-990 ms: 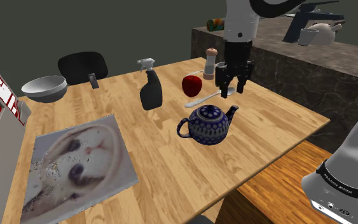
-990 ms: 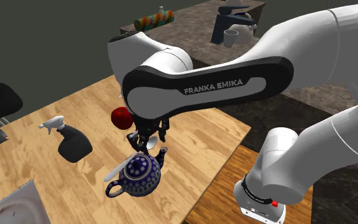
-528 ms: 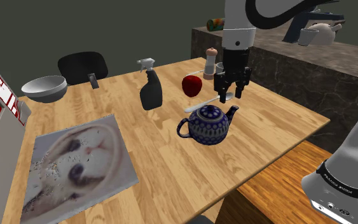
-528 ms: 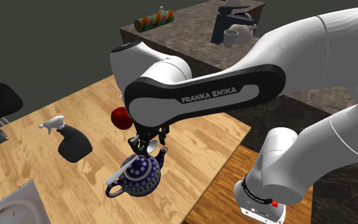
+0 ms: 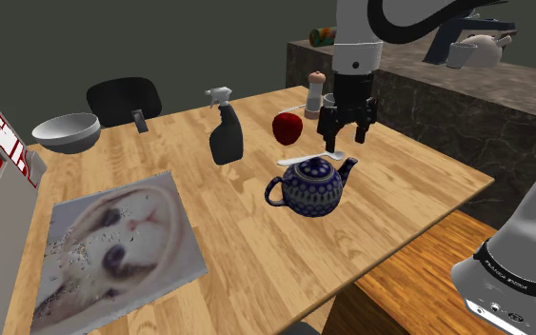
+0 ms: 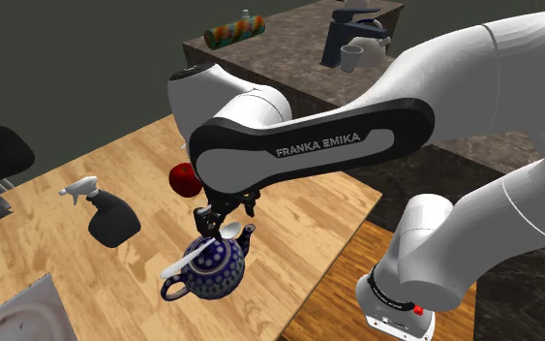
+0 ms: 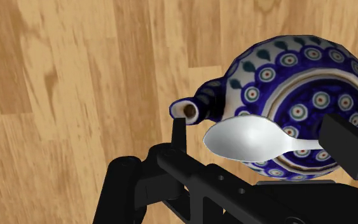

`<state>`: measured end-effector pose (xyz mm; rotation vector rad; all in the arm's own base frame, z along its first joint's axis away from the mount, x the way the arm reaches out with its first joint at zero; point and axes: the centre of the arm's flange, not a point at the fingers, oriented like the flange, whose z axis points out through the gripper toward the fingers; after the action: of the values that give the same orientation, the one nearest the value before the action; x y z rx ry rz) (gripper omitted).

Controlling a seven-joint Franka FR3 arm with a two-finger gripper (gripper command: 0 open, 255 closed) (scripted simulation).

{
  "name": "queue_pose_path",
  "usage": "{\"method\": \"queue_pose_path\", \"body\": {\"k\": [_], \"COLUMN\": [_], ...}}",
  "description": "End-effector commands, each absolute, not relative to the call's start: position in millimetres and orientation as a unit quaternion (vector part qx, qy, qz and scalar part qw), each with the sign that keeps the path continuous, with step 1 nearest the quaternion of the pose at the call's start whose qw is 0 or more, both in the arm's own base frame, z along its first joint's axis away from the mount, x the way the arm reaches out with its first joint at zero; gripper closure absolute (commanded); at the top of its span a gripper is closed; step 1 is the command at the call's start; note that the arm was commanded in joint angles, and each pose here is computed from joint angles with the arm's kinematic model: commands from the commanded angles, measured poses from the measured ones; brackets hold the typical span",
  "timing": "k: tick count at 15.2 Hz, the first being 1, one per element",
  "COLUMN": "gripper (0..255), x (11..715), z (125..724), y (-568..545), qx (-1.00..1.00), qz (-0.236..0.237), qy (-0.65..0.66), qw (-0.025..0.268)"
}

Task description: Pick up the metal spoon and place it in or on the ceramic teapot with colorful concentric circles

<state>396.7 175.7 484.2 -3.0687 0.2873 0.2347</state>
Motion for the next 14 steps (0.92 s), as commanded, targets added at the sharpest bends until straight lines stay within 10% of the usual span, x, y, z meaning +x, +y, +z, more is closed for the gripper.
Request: {"method": "queue_pose_path", "body": {"k": [1,14], "gripper": [0,0], "x": [397,404], "z": [484,534], "y": [176,173], "qx": [-0.992,-0.992], "qz": [0.076,0.076], "qy": [0.093,0.093], "qw": [0.025,0.025]}}
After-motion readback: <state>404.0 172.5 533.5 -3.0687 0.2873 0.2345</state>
